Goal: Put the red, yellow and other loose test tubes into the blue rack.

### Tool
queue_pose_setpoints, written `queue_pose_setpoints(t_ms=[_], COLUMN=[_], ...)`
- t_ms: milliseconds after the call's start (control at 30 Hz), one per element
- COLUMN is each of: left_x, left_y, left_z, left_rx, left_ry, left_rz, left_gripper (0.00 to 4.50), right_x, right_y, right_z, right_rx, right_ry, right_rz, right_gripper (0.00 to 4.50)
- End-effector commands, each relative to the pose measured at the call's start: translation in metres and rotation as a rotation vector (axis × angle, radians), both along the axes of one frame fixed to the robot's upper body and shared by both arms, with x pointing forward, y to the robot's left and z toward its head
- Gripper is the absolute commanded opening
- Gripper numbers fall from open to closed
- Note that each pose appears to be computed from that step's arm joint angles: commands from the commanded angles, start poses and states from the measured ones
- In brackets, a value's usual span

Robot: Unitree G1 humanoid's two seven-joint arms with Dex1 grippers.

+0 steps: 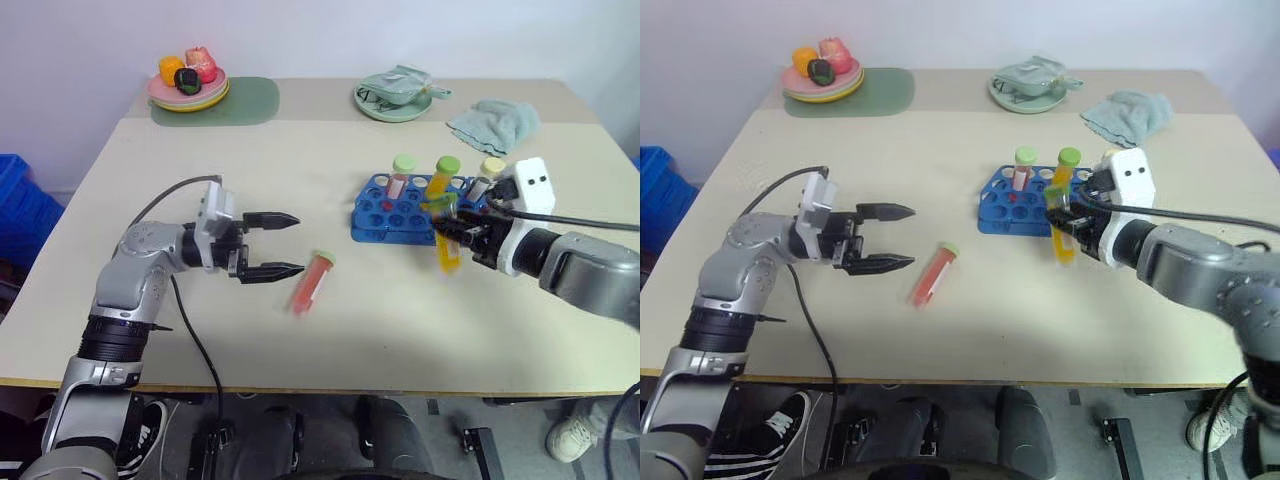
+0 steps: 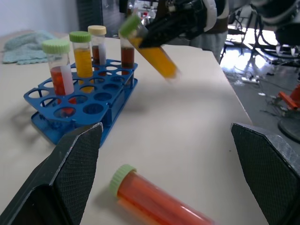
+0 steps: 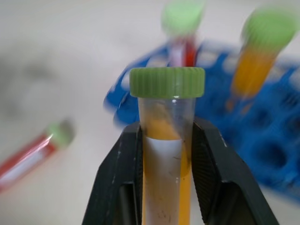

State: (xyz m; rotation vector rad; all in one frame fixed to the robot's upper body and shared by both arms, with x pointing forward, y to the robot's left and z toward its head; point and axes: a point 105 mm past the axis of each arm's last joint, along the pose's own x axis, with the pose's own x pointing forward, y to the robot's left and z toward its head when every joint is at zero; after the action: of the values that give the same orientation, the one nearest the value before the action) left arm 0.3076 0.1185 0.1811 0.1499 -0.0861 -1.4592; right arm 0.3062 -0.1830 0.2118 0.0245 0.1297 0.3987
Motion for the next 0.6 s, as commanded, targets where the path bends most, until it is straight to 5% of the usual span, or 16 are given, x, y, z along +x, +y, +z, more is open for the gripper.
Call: queue_pose_setpoints(t_ms=[33, 233, 600], left_x=[0.002, 0.008, 0.015], left_y=[0.001, 0.005, 0.011], left_z=[0.012, 0.016, 0.028], left_rx=[-0.001, 0.007, 0.041], left_ry=[-0.053, -0.045, -0.054], left_rz=[-0.006, -0.002, 0.012], left_gripper=[4.50, 4.50, 4.50], right_x=[0.001, 0.017, 0.027], right_y=[-0.003, 0.001, 0.007], right_z=[0.031, 0.035, 0.012], right_rx=[0.061, 0.099, 0.057], right_ry=[-0.236, -0.479, -0.585], right_rz=[-0.062, -0.234, -0.311], right_gripper=[0.79, 0.79, 0.79])
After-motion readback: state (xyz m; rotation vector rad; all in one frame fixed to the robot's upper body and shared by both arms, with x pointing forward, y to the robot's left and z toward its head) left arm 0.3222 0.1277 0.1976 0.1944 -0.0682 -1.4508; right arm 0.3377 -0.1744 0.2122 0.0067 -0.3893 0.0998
